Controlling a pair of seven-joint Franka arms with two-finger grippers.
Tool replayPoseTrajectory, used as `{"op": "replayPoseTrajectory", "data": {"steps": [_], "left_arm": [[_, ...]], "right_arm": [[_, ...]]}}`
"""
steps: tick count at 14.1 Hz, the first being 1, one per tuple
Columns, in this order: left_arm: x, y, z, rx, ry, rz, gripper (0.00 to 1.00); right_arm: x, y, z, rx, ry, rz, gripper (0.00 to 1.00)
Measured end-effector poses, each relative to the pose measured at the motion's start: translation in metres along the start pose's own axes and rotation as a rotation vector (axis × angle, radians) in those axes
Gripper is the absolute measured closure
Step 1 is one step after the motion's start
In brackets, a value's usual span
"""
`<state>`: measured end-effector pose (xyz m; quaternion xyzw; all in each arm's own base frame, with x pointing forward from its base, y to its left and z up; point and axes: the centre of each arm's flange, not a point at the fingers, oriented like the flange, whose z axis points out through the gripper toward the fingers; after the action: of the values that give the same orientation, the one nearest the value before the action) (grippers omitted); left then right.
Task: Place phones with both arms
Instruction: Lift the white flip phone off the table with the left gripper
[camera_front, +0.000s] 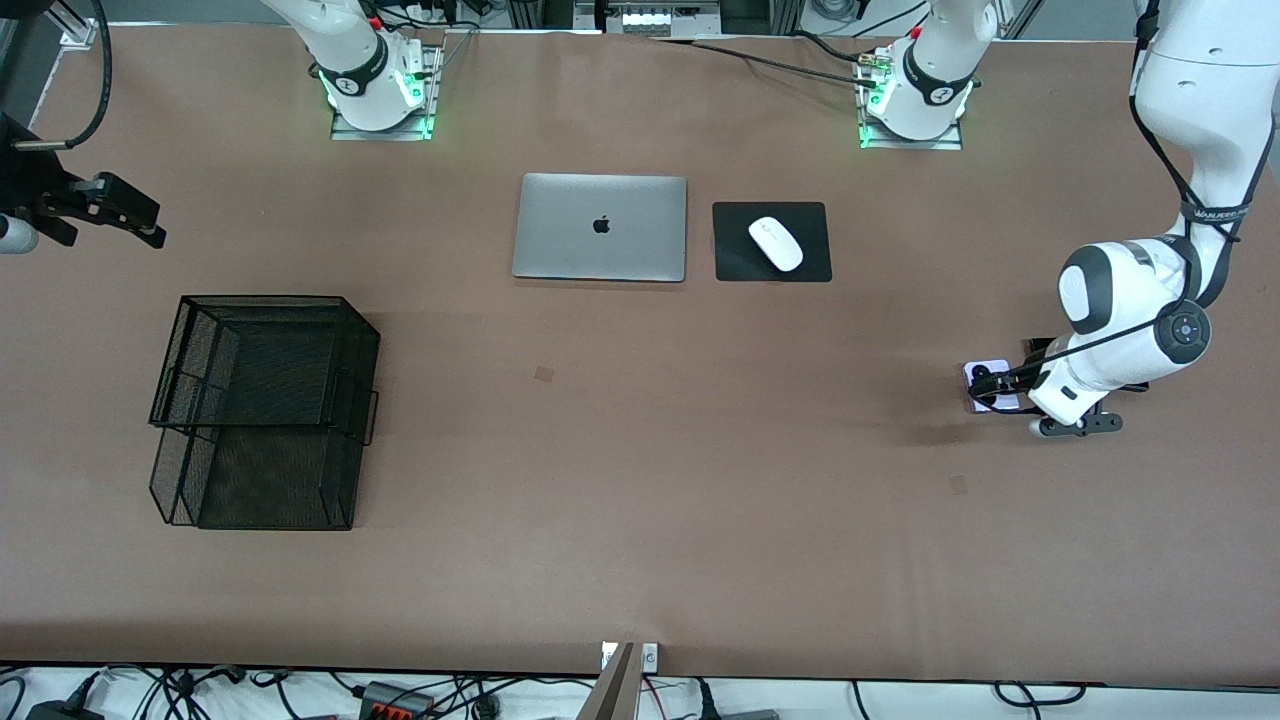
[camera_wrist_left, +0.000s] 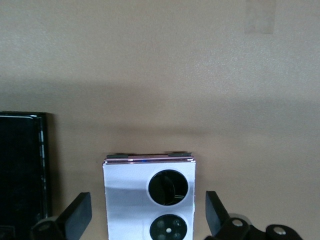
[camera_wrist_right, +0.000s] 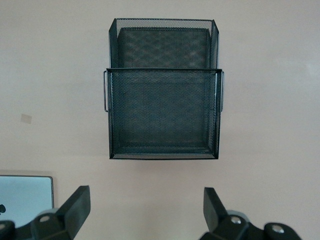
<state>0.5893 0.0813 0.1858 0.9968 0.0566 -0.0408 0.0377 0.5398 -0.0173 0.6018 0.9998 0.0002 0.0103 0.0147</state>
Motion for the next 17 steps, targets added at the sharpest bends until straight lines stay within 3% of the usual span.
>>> {"op": "replayPoseTrajectory", "data": {"steps": [12,16,17], "left_arm": [[-0.002,0.0,0.019,-0.006,-0.021,0.003,0.0],[-0.001,0.0,0.021,-0.005,-0.014,0.044,0.17],[-0.001,0.0,0.021,-0.005,-0.013,0.045,0.17]], "right_arm": [[0.0,-0.001,0.0,0.0,0.003,-0.003,0.0],[0.001,-0.002,0.0,0.0,0.004,-0.004,0.0],[0.001,-0.002,0.0,0.0,0.004,-0.004,0.0]]}}
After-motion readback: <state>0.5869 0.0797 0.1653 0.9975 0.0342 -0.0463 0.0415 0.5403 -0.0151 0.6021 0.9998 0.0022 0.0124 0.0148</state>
